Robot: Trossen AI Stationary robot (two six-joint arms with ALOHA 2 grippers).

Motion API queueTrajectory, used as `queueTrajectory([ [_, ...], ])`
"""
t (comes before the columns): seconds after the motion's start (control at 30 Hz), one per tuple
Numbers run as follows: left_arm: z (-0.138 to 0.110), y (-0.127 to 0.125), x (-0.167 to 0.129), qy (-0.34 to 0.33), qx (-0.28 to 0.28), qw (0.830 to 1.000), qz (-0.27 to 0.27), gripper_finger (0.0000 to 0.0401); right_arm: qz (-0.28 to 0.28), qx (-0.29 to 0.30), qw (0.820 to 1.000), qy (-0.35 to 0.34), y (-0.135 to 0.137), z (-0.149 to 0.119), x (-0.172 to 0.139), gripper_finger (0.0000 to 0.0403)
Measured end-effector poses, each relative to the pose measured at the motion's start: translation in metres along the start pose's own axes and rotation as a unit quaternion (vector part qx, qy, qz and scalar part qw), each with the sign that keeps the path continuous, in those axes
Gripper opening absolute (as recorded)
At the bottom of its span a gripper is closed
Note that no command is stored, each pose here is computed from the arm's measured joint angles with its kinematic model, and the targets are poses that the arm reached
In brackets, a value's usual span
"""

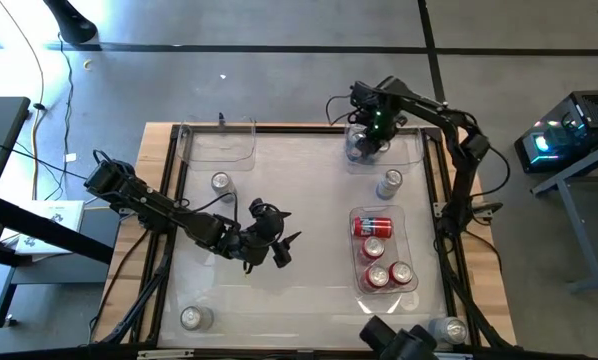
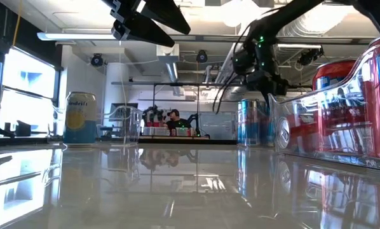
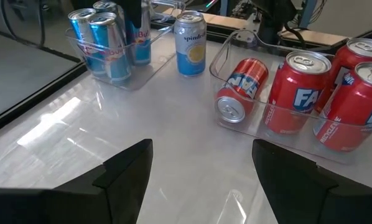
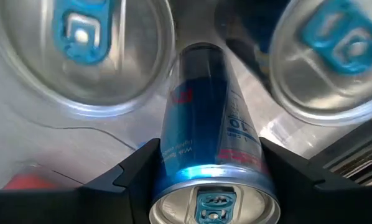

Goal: Sort soda cans
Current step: Put the bottom blue soda can into the top right transparent bin

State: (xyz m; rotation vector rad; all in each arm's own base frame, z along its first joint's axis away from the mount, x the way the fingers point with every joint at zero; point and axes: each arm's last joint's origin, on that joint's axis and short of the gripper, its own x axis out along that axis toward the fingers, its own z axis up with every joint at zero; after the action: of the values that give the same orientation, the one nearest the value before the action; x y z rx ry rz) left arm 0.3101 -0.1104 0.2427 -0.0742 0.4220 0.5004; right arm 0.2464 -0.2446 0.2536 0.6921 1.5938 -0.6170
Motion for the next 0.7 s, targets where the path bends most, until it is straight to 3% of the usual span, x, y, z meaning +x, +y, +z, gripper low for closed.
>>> queueTrajectory([
  [0.1, 0.0, 0.0, 0.0, 0.0, 0.0, 1.0, 0.0, 0.0268, -0.004, -0.011, 1.0, 0.012, 0.004, 0.004, 0.007, 0.0215],
  [0.37, 0.0, 0.0, 0.0, 0.002, 0.0, 1.0, -0.005, 0.0268, -0.012, -0.031, 0.999, -0.014, 0.006, 0.005, 0.003, 0.0273],
  [0.7, 0.0, 0.0, 0.0, 0.002, -0.001, 1.0, -0.005, 0.0268, -0.011, -0.034, 0.999, -0.029, 0.005, -0.004, -0.01, 0.028],
])
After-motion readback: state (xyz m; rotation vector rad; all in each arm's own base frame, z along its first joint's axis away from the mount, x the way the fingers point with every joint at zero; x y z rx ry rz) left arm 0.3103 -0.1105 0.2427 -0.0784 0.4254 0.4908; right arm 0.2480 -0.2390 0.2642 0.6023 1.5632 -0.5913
